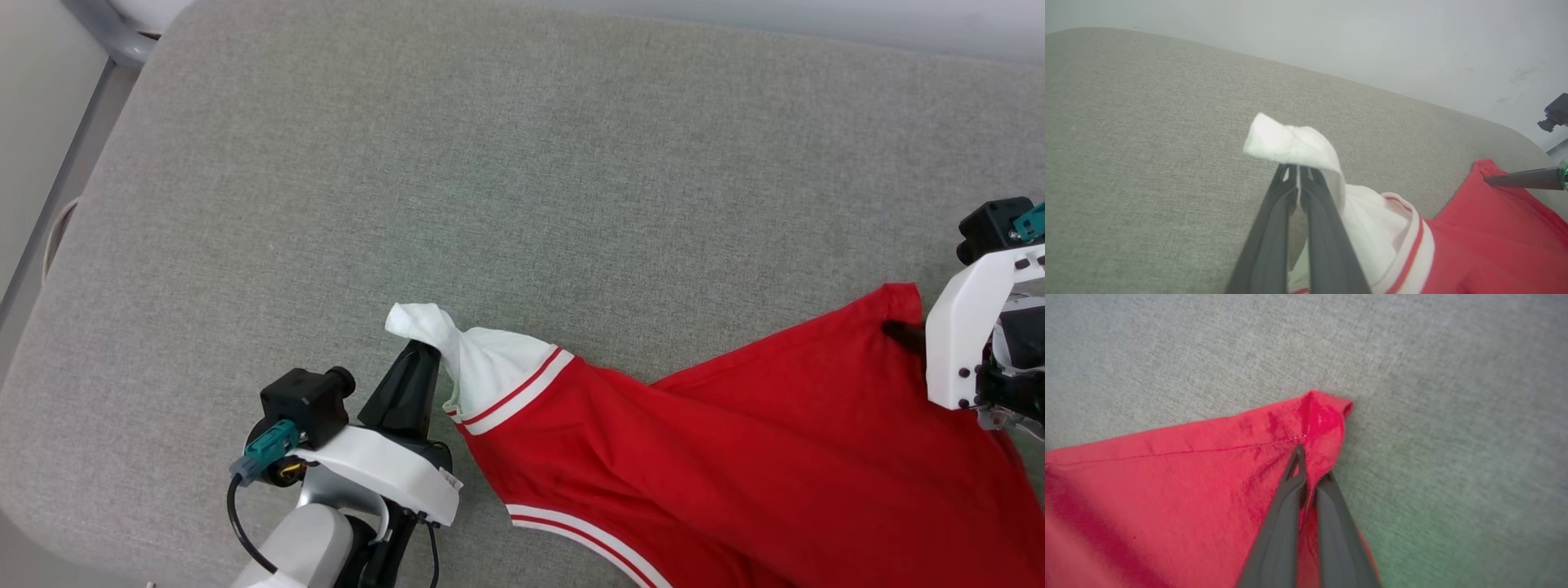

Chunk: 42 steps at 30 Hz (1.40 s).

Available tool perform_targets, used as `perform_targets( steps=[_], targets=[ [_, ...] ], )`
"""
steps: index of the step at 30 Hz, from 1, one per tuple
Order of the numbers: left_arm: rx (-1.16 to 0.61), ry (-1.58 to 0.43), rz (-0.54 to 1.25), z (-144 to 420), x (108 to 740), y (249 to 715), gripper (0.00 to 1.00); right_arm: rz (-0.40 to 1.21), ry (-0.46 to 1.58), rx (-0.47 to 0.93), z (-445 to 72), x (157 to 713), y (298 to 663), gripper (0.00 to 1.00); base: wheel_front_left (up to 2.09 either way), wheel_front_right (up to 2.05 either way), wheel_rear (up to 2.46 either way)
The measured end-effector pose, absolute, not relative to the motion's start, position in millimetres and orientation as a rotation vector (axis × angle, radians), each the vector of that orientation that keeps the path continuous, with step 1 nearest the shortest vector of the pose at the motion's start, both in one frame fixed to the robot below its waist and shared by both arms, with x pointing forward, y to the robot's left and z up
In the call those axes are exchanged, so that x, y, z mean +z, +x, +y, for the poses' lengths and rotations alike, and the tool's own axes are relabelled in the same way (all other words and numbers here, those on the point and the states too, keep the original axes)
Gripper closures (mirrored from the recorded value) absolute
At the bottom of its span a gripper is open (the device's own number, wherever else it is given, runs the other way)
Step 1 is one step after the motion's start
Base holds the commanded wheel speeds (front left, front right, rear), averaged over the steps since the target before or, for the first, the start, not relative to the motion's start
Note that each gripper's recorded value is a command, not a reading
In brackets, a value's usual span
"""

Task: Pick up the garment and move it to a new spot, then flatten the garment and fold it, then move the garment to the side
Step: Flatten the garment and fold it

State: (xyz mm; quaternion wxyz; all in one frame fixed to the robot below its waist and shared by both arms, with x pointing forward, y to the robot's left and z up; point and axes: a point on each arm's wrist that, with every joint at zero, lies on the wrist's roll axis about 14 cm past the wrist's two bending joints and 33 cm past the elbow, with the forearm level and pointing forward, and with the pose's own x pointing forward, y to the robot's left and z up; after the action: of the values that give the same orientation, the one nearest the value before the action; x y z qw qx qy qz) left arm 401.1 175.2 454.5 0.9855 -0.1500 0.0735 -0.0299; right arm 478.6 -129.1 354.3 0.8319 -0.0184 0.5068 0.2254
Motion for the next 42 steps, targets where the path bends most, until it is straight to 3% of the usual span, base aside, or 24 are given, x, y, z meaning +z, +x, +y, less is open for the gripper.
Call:
perform_targets(
  steps=[13, 26, 37, 42],
  targets=[
    [-0.080, -0.191, -0.010, 202.3, 517.4, 421.3, 1.00, 0.753, -0.013, 0.393, -155.4, 446.5, 510.8, 1.00, 0.00, 0.00, 0.00],
    [-0.215, -0.061, -0.229, 188.6, 646.8, 507.3, 1.00, 0.393, -0.024, 0.202, -209.2, 566.1, 539.3, 1.00, 0.00, 0.00, 0.00],
    [-0.165, 0.013, -0.413, 197.4, 749.1, 590.1, 1.00, -0.032, -0.054, 0.084, -232.1, 703.4, 602.0, 1.00, 0.00, 0.00, 0.00],
    [-0.128, 0.058, -0.459, 204.7, 771.5, 623.8, 1.00, -0.134, -0.103, 0.033, -239.6, 731.7, 629.3, 1.00, 0.00, 0.00, 0.00]
  ],
)
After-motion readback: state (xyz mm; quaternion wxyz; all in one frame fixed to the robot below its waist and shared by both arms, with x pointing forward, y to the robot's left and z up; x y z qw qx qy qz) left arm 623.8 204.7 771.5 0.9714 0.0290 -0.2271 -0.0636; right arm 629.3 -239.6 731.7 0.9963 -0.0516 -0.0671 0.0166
